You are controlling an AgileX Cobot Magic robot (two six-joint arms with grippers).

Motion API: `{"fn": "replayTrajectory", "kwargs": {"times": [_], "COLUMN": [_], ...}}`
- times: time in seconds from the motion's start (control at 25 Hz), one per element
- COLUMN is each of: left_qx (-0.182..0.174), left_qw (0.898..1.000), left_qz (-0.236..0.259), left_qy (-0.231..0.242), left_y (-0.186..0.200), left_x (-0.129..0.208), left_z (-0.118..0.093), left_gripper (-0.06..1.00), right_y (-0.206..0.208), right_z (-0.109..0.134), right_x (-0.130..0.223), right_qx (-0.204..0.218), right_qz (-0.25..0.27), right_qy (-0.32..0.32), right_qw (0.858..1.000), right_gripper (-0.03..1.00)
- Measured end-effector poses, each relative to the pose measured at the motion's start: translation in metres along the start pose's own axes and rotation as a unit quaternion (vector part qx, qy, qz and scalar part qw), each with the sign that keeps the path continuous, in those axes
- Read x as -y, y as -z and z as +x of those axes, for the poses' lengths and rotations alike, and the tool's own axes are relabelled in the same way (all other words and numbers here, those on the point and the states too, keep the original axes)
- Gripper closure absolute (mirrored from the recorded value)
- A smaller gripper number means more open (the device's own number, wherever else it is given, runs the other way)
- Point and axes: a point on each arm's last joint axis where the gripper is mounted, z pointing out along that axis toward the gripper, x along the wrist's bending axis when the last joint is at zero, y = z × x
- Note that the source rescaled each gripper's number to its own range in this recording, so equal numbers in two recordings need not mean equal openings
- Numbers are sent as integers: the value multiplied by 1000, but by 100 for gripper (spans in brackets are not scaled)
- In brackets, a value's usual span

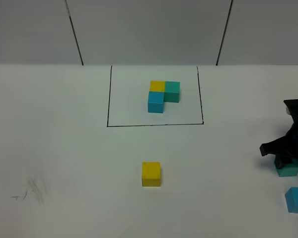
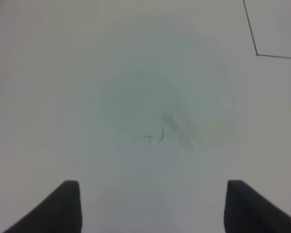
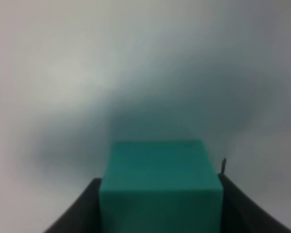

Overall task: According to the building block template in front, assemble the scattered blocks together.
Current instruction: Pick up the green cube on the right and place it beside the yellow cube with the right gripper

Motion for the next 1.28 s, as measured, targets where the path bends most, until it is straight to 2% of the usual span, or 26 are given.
{"fn": "replayTrajectory", "kwargs": {"times": [0.08, 0.2, 0.28, 0.36, 0.52, 0.64, 0.76, 0.88, 1.0, 1.08, 1.16, 1.28], "left_qx": [0, 0, 0, 0, 0, 0, 0, 0, 0, 0, 0, 0], "left_qw": [1000, 1000, 1000, 1000, 1000, 1000, 1000, 1000, 1000, 1000, 1000, 1000], "left_qz": [0, 0, 0, 0, 0, 0, 0, 0, 0, 0, 0, 0], "left_qy": [0, 0, 0, 0, 0, 0, 0, 0, 0, 0, 0, 0], "left_y": [0, 0, 0, 0, 0, 0, 0, 0, 0, 0, 0, 0], "left_x": [0, 0, 0, 0, 0, 0, 0, 0, 0, 0, 0, 0], "left_z": [0, 0, 0, 0, 0, 0, 0, 0, 0, 0, 0, 0], "left_gripper": [57, 57, 57, 57, 57, 57, 57, 57, 57, 57, 57, 57], "right_y": [3, 20, 39, 54, 64, 67, 74, 83, 86, 83, 77, 66], "right_z": [0, 7, 19, 37, 71, 103, 134, 162, 184, 193, 198, 204], "right_x": [2, 7, 9, 11, 18, 23, 25, 28, 35, 39, 39, 34], "right_qx": [8, 17, 19, 18, 13, 8, 7, 6, -1, -9, -17, -25], "right_qz": [13, 29, 19, 9, 3, -9, -41, -68, -81, -82, -78, -74], "right_qy": [33, 119, 183, 256, 408, 509, 582, 630, 662, 677, 684, 685], "right_qw": [999, 992, 983, 966, 913, 861, 812, 773, 745, 731, 725, 724], "right_gripper": [95, 95, 95, 95, 95, 95, 95, 95, 95, 95, 95, 95]}}
